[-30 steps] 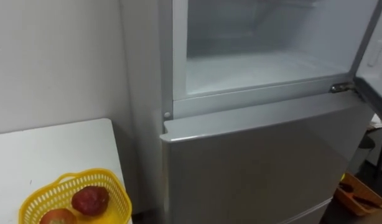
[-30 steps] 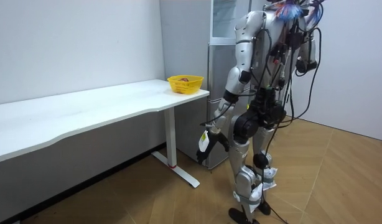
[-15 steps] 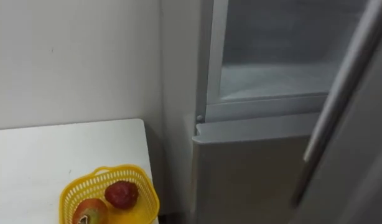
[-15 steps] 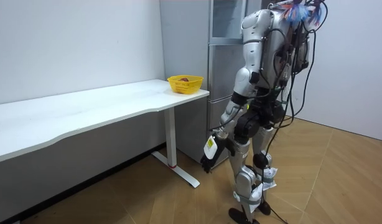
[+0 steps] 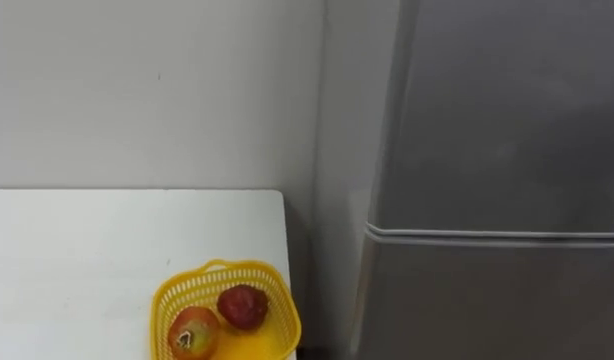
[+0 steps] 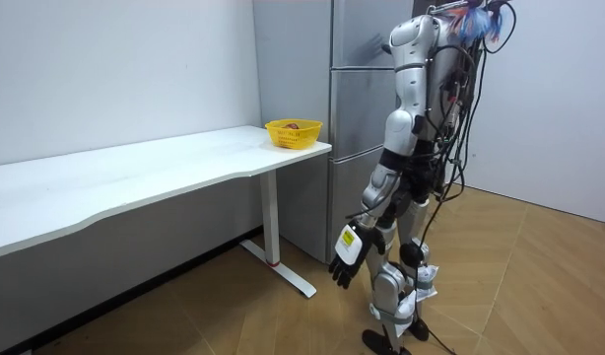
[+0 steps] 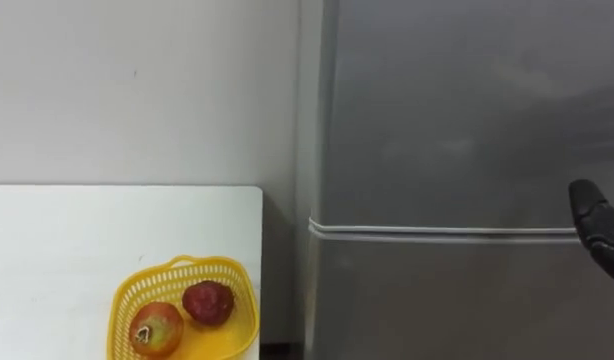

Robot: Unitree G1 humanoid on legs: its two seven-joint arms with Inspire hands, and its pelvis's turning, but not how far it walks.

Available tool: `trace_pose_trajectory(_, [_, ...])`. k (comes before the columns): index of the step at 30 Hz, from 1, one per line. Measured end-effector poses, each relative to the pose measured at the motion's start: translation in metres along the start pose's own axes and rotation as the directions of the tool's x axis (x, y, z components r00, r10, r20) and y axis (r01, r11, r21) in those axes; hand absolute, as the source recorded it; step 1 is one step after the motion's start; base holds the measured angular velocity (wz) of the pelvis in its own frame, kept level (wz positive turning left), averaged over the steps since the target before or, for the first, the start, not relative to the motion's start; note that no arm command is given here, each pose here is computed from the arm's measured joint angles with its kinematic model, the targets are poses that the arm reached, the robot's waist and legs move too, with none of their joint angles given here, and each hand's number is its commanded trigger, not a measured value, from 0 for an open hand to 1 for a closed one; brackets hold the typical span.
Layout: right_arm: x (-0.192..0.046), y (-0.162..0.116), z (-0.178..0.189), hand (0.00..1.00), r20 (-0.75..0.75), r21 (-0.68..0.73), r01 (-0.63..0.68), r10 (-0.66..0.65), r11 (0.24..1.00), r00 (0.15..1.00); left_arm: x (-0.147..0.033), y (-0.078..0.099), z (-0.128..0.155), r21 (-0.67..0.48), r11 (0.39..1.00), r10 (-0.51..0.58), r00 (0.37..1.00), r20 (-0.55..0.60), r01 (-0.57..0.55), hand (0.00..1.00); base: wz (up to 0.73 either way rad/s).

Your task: Retrieve from the upper fridge

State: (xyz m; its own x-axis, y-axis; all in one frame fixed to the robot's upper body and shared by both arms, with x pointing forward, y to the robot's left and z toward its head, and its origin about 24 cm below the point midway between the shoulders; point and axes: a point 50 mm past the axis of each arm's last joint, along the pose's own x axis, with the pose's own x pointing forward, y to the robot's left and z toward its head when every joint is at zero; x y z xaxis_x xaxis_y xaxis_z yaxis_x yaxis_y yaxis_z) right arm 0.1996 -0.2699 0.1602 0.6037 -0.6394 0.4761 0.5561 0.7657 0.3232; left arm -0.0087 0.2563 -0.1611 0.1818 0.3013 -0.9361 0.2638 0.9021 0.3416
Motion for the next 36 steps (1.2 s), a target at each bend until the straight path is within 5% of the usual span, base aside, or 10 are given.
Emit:
trace_pose_trajectory(23, [0.001, 0.001, 0.001, 0.00, 0.006, -0.010, -0.049, 0.049, 0.999, 0.999, 0.000, -0.001, 0.003, -0.008, 1.000, -0.018, 1.000, 0.003, 0.019, 0.00, 0.00])
trace_pose_trajectory(29, [0.010, -0.016, 0.008, 0.00, 0.025, 0.009, 0.044, -0.045, 0.999, 0.999, 0.000, 0.003, -0.001, -0.040, 0.999, -0.001, 1.000, -0.008, 0.000, 0.00, -0.01])
trace_pose_trajectory(36, [0.005, -0.057, -0.026, 0.00, -0.162, -0.036, 0.242, -0.245, 0.970, 0.956, -0.002, 0.002, -0.006, -0.037, 0.998, 0.050, 0.999, -0.021, -0.051, 0.00, -0.01])
